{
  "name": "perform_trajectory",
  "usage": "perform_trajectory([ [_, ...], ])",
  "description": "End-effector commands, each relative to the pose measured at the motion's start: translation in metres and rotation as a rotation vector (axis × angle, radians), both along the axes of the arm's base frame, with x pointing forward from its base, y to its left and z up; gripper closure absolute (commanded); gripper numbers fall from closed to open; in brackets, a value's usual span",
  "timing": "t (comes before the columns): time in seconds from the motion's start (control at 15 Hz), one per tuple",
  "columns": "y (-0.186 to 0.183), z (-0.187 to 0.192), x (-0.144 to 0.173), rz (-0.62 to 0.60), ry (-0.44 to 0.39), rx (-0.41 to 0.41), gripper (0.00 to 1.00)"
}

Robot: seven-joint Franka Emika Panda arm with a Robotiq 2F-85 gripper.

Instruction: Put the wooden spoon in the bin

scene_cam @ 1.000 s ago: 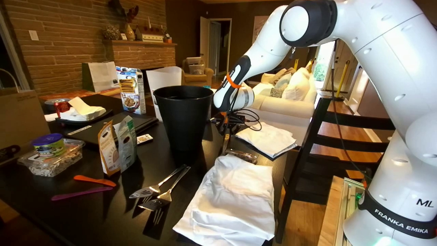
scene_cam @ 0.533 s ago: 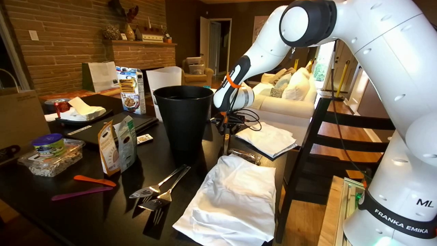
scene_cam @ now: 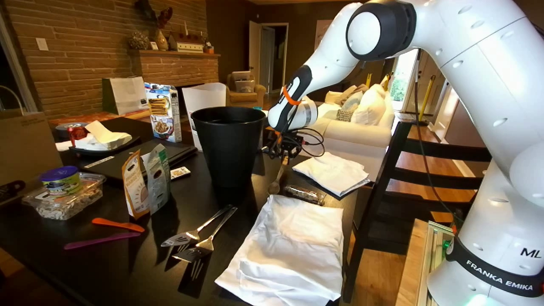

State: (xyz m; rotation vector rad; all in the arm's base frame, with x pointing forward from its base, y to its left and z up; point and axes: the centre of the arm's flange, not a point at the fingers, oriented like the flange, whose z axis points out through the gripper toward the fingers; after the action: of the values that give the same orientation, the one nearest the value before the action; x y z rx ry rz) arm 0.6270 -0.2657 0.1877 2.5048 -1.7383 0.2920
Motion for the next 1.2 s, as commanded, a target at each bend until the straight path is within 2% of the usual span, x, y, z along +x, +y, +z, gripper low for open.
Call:
perform_trajectory([
  [0.0,-0.010,0.039,0.006,-0.095,-0.005,0.007,0.93],
  [0.6,-0.009,0.147,-0.003,-0.087,0.022,0.038,0.93],
  [1.13,0.012,0.234,0.012,-0.095,0.061,0.085,0.93],
])
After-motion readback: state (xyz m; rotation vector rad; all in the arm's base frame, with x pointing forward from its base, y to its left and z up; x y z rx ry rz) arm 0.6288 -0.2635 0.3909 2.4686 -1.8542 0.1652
